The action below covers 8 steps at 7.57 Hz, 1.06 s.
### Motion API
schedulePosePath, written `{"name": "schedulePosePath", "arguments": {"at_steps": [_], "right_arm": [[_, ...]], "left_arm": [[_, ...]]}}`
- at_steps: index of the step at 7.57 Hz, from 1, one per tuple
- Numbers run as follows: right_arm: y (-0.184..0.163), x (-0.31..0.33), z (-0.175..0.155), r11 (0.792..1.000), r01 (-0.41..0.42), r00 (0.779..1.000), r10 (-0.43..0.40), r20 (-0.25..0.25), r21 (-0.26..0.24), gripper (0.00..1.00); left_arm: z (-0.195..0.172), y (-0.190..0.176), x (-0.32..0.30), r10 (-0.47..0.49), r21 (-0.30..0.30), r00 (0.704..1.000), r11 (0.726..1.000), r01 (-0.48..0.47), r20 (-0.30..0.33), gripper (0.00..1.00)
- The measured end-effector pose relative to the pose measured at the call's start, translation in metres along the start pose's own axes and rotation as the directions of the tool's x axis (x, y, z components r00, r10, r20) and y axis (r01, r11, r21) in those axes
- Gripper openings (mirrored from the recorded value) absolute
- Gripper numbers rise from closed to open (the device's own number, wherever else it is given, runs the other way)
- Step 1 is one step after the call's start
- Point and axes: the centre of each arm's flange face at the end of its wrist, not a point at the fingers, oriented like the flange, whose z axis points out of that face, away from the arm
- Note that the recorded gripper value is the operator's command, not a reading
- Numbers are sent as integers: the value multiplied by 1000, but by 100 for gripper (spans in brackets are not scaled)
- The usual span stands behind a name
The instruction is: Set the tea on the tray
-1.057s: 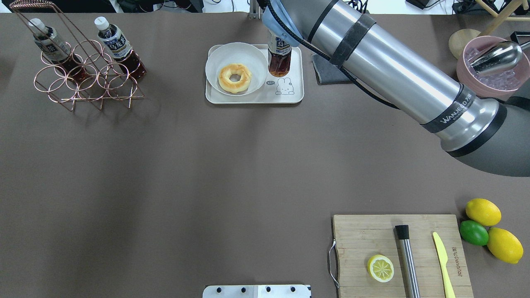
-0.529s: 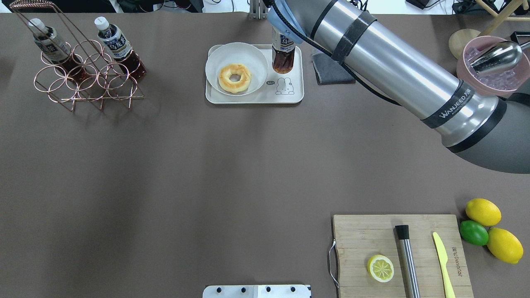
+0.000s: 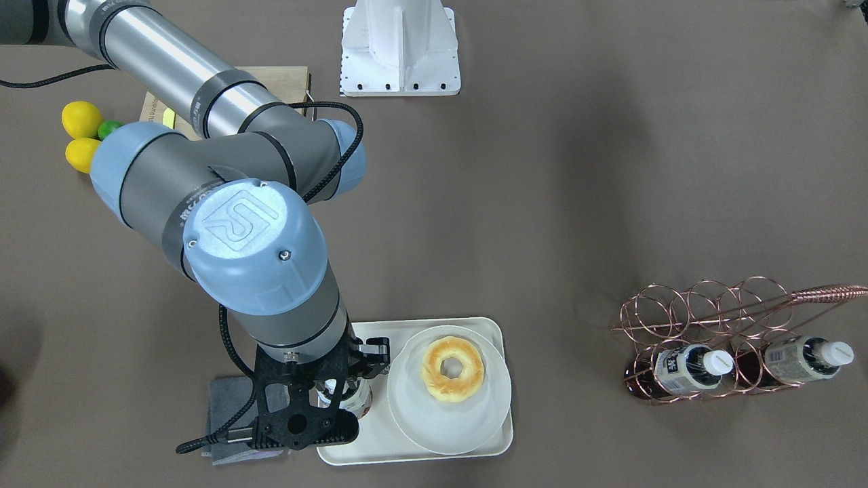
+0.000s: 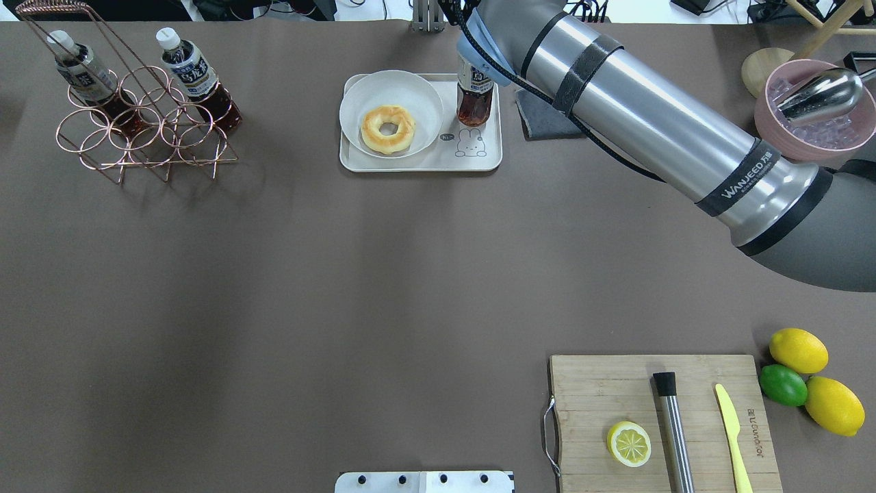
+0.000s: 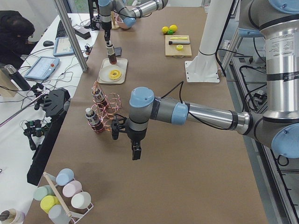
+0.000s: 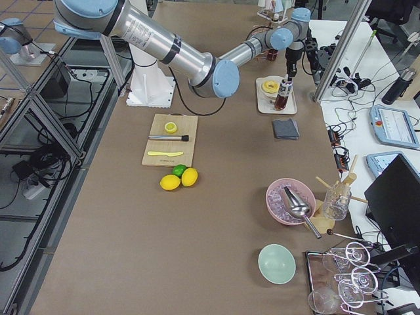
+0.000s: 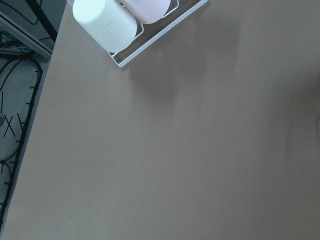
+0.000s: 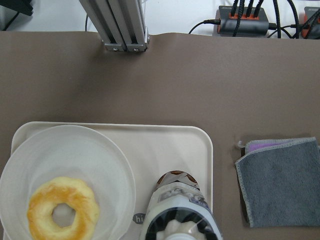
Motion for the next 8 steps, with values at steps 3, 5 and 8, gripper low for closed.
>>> {"name": "schedulePosePath", "arguments": {"at_steps": [3,5,8], "right_arm": [[6,8,15,1000,-1,1000,1,-8,-14,100],[7,8,1,1000,2,1000,-2,9,-10,100],[44,16,-81,998,-37,999,39,36,-57,100]], "left_arm": [[-4,-7,5,-3,-6,1000,1000,3,2,98],[-5,-11,7,-4,-9,1000,1000,4,3,98],[-7,-13,9,-5,-10,1000,1000,5,2,98]]}}
